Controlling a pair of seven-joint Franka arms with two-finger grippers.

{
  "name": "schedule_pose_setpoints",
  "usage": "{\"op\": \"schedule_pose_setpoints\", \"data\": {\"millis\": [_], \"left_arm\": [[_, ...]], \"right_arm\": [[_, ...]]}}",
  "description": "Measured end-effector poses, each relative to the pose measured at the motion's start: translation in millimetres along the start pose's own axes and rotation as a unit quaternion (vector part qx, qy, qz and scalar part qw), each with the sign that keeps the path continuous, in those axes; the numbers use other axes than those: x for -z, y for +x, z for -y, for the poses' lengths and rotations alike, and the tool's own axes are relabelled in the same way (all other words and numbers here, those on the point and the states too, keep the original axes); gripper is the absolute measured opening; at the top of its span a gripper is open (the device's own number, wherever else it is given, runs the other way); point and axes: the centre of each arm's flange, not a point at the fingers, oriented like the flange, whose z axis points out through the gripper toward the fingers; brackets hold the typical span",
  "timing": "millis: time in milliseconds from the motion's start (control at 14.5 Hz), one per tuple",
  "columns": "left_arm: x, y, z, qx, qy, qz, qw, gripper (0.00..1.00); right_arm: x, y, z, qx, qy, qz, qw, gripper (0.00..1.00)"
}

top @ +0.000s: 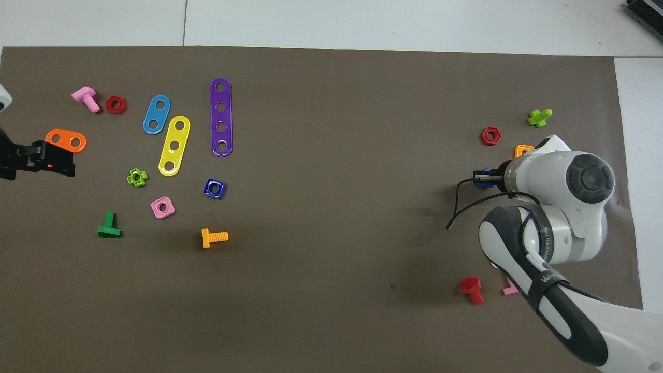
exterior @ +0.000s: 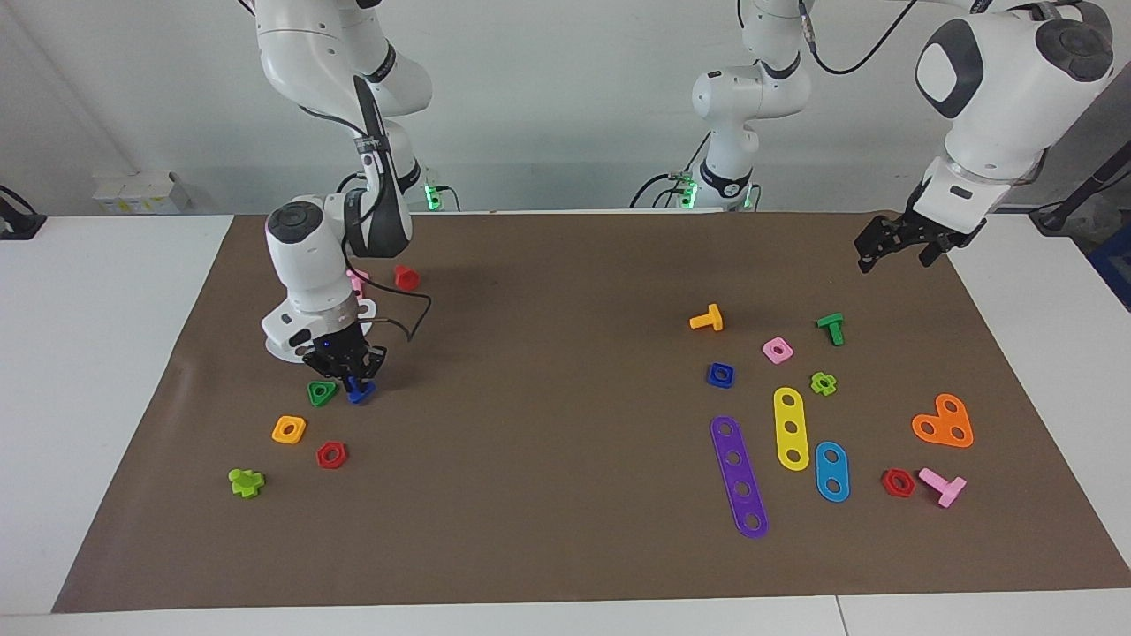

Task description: Unscrew and place screws in storage area

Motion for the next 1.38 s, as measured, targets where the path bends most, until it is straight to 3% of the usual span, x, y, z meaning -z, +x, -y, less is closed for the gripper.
{"op": "schedule_pose_setpoints", "data": {"millis": [69, 138, 346, 484, 622, 830, 1037, 1245, 1383], "left_arm": [[-0.1, 0.0, 2.5, 0.002, 0.000, 0.000, 1.000, 1.00], [-0.1, 0.0, 5.8, 0.005, 0.000, 0.000, 1.000, 1.00], [1.4, -0.6, 8.3, 0.007, 0.000, -0.002, 1.000, 1.00], [4.1, -0.8, 3.7, 0.006, -0.010, -0.006, 1.000, 1.00], [6.2, -0.8, 1.3, 0.006, -0.024, -0.009, 1.000, 1.00], [6.4, -0.7, 0.9, 0.007, -0.027, -0.009, 1.000, 1.00], [9.2, -0.9, 1.0, 0.007, -0.027, -0.012, 1.000, 1.00], [21.7, -0.5, 0.4, 0.006, -0.027, -0.025, 0.999, 1.00], [29.2, -0.8, 0.2, 0.005, -0.027, -0.033, 0.999, 1.00]], "right_arm": [[-1.6, -0.3, 0.9, 0.001, 0.000, 0.000, 1.000, 0.19], [-1.9, -0.3, 3.4, 0.002, 0.001, -0.001, 1.000, 0.26], [13.0, 8.2, 13.1, 0.008, 0.004, -0.007, 1.000, 0.59], [48.5, 20.8, 13.3, 0.005, 0.001, 0.026, 1.000, 0.81], [110.0, 36.2, 6.8, -0.004, -0.001, 0.050, 0.999, 0.99], [205.3, 38.8, -17.2, -0.024, 0.000, 0.063, 0.998, 1.00], [272.8, 26.9, -46.8, -0.047, 0.000, 0.086, 0.995, 1.00], [308.5, 13.9, -78.8, -0.062, -0.002, 0.119, 0.991, 1.00], [313.9, 6.8, -108.6, -0.056, 0.002, 0.125, 0.991, 1.00]]}}
